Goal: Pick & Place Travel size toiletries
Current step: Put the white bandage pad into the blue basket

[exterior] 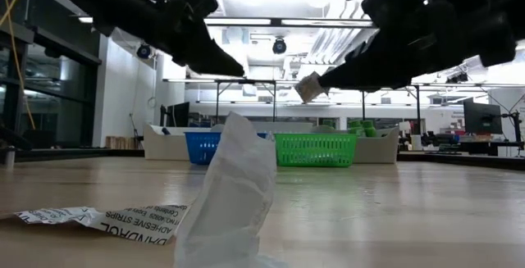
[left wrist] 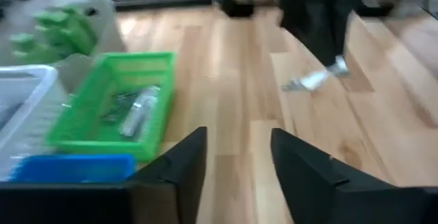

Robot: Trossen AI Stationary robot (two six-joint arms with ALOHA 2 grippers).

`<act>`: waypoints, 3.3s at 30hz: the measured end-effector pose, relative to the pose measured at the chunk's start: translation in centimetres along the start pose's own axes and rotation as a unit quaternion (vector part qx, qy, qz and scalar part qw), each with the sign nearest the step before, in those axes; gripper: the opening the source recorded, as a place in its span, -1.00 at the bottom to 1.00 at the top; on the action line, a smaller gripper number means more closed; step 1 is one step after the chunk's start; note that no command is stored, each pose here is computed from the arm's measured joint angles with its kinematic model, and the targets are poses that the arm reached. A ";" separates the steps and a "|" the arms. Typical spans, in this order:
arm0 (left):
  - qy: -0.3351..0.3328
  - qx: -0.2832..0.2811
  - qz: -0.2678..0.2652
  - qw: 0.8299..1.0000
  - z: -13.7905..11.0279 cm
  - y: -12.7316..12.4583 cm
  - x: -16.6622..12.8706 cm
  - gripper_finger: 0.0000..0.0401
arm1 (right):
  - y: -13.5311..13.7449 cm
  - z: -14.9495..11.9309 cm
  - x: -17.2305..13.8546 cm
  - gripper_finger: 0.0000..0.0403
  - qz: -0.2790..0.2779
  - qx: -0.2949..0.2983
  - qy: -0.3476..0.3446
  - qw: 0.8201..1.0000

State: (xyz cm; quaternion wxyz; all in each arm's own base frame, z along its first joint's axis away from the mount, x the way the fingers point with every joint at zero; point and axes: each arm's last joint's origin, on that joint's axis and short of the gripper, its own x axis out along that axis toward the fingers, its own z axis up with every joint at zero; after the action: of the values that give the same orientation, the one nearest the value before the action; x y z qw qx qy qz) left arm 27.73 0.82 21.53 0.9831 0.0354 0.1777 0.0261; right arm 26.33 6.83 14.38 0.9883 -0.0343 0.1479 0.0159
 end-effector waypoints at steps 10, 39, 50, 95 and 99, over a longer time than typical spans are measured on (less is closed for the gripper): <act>-0.044 0.050 -0.075 0.995 -1.3 -0.7 2.9 0.28 | -2.3 0.9 0.2 -0.99 0.091 0.002 -0.063 0.994; -0.141 0.118 -0.177 0.967 -0.2 -2.8 2.9 0.30 | -5.6 3.8 2.6 -0.99 0.181 -0.020 -0.126 0.975; -0.134 0.103 -0.177 0.969 -0.2 -2.8 3.0 0.25 | -5.8 3.8 2.7 -0.99 0.135 -0.011 -0.124 0.983; 0.120 0.024 0.132 0.984 -1.7 4.7 3.1 -1.00 | -5.9 6.6 -0.3 0.27 0.049 0.070 -0.102 0.991; 0.153 -0.009 0.162 0.975 -2.4 6.8 2.7 -1.00 | -5.8 6.7 -0.4 0.27 0.050 0.069 -0.101 0.991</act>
State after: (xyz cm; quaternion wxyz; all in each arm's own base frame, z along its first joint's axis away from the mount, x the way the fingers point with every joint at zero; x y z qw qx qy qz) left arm 29.14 7.87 18.89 0.9273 0.0502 0.3178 0.1914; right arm 28.13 1.51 21.25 0.9961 0.0434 0.0495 0.0579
